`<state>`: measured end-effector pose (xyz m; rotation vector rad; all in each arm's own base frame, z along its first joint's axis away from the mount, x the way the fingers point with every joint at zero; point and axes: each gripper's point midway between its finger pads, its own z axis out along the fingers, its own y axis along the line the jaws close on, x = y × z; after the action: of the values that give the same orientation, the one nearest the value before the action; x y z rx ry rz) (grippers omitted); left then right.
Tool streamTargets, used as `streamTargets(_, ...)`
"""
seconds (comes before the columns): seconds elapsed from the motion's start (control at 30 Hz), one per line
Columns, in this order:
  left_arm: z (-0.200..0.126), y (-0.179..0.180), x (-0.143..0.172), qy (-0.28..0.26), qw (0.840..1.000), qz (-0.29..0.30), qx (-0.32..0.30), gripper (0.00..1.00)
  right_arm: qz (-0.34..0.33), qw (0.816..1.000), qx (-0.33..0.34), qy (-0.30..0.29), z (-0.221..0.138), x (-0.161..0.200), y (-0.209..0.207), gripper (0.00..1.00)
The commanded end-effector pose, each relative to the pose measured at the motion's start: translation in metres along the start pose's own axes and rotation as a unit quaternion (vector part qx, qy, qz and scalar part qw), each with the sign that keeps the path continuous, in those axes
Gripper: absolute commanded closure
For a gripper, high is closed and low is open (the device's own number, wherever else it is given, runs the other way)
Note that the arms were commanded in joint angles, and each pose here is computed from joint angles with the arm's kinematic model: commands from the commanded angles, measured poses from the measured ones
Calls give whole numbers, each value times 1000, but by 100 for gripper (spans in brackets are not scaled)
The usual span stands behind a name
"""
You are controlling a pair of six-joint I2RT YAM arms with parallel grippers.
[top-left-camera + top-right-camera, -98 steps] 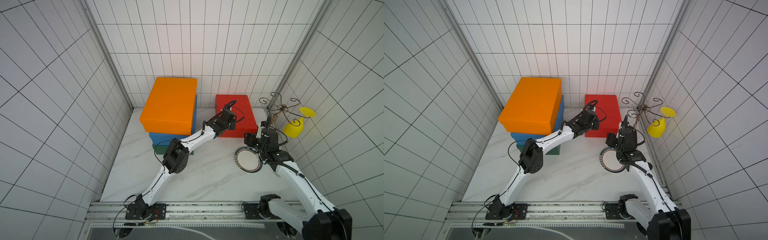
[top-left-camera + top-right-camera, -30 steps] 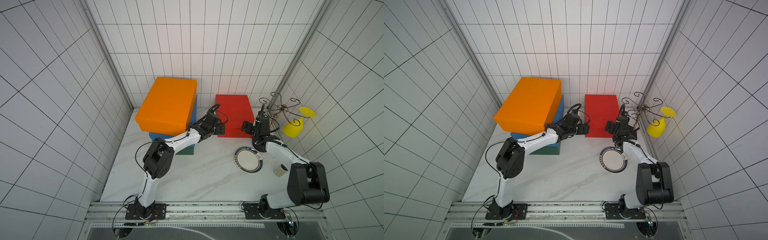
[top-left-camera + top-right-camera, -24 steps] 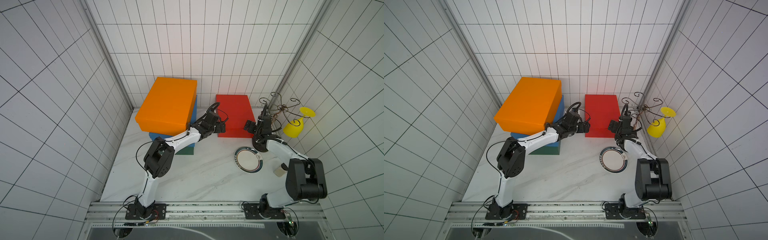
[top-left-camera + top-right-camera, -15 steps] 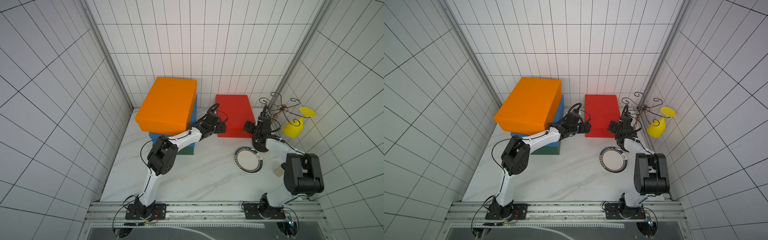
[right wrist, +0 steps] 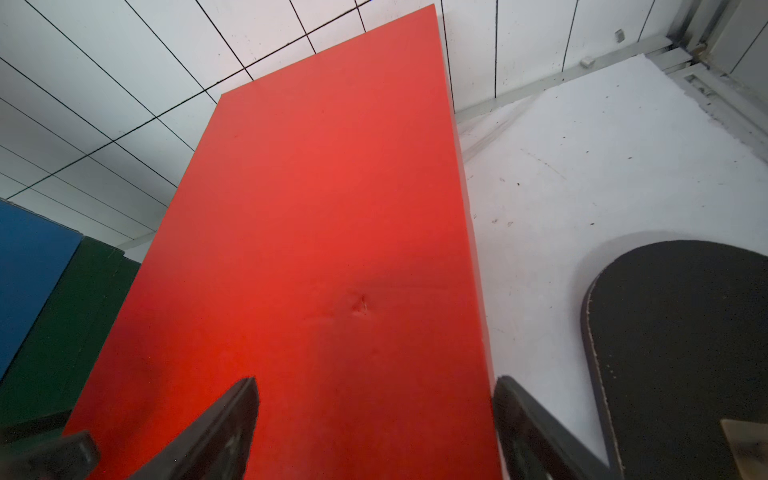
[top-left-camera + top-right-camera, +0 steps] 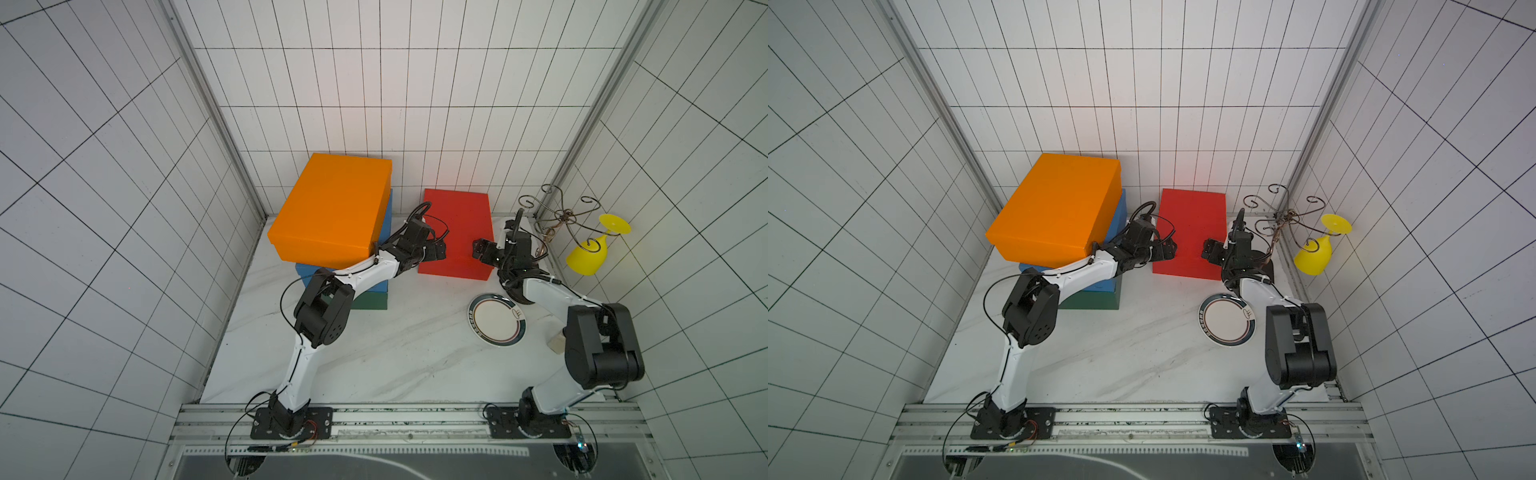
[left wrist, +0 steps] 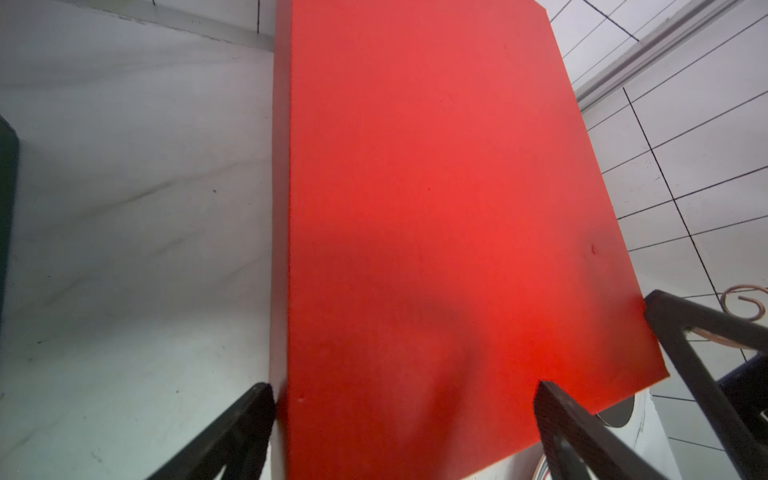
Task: Stack the shoeboxes
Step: Move the shoebox to the center of the board.
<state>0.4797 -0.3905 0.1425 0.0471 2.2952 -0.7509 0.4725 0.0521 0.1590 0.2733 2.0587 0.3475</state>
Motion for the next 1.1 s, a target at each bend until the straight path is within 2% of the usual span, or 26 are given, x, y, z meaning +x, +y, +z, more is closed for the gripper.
streamTargets(0.0,-3,-4,-18,-22,1000,-11,14,2,4,1000,-4,23,2,14,5,8)
streamTargets(0.13,-4,-4,-11,-12,1000,-16,20,2,5,999,-18,44,4,24,10,7)
streamTargets(0.33,-10,-15,7,4,999,-11,33,3,-2,996,-43,81,-4,61,31,10)
streamTargets(0.57,-31,-24,21,7,999,-6,30,3,-11,992,-65,107,-19,93,53,11)
streamTargets(0.87,-60,-6,38,20,1000,-12,6,3,-10,990,-74,117,-46,106,63,11)
streamTargets(1.07,-82,9,50,23,1000,-19,-9,3,-4,987,-71,143,-66,128,62,11)
